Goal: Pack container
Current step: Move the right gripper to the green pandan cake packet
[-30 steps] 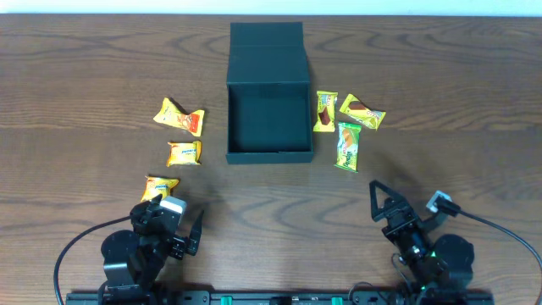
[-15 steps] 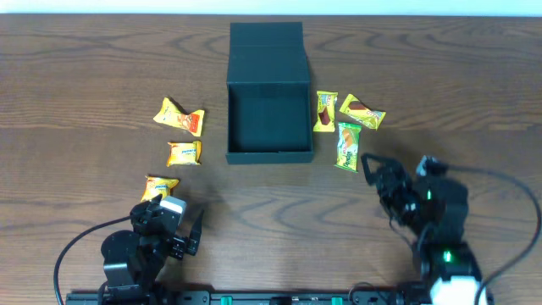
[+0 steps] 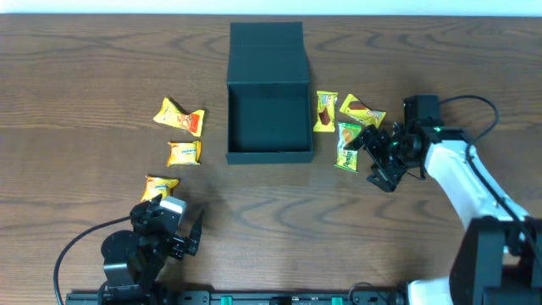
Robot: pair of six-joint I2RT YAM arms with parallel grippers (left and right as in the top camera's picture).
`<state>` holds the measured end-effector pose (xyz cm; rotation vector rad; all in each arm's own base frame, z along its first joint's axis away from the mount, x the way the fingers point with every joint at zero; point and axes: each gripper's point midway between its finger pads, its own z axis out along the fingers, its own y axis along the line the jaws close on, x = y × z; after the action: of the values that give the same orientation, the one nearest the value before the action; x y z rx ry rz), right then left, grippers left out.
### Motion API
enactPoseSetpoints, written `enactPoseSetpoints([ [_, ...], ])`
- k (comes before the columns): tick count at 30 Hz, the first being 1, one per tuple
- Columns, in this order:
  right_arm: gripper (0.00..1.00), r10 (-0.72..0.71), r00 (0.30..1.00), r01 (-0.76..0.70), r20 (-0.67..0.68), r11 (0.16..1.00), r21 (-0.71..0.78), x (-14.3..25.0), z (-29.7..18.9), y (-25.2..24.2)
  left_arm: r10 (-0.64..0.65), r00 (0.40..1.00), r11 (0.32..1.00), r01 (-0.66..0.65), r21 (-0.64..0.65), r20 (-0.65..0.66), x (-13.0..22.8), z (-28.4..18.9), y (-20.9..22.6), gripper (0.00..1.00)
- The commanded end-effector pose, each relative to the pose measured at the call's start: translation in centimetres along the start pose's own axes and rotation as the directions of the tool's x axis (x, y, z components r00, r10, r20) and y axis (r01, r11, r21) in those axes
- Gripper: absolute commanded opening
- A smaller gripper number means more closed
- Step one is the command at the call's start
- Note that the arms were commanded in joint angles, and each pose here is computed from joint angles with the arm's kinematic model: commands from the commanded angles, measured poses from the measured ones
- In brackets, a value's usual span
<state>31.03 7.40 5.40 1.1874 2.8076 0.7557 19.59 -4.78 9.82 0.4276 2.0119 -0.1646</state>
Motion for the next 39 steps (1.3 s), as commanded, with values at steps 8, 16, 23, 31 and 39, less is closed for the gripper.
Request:
enactPoseSetpoints([
  [8,0.69,-0.178,0.977,0.169,0.120,0.982,0.085,-1.9,0.8,0.5,-0.003,1.000,1.000,0.003,0.001,-0.002,0.3,0.2,0.0,0.96],
  [16,0.82,-0.407,0.901,0.381,0.149,0.908,0.173,-0.7,1.9,1.8,-0.003,1.000,1.000,0.003,0.001,-0.002,0.3,0.2,0.0,0.96],
  [23,0.88,-0.438,0.864,0.358,0.249,0.882,0.308,-3.0,1.3,0.8,-0.003,1.000,1.000,0.003,0.001,-0.002,0.3,0.2,0.0,0.96],
  [31,0.91,-0.460,0.853,0.390,0.246,0.876,0.285,-3.4,3.8,1.9,-0.003,1.000,1.000,0.003,0.001,-0.002,0.3,0.2,0.0,0.96],
  [39,0.89,-0.503,0.837,0.430,0.218,0.849,0.307,-2.9,5.2,2.0,-0.003,1.000,1.000,0.003,0.001,-0.002,0.3,0.2,0.0,0.95],
])
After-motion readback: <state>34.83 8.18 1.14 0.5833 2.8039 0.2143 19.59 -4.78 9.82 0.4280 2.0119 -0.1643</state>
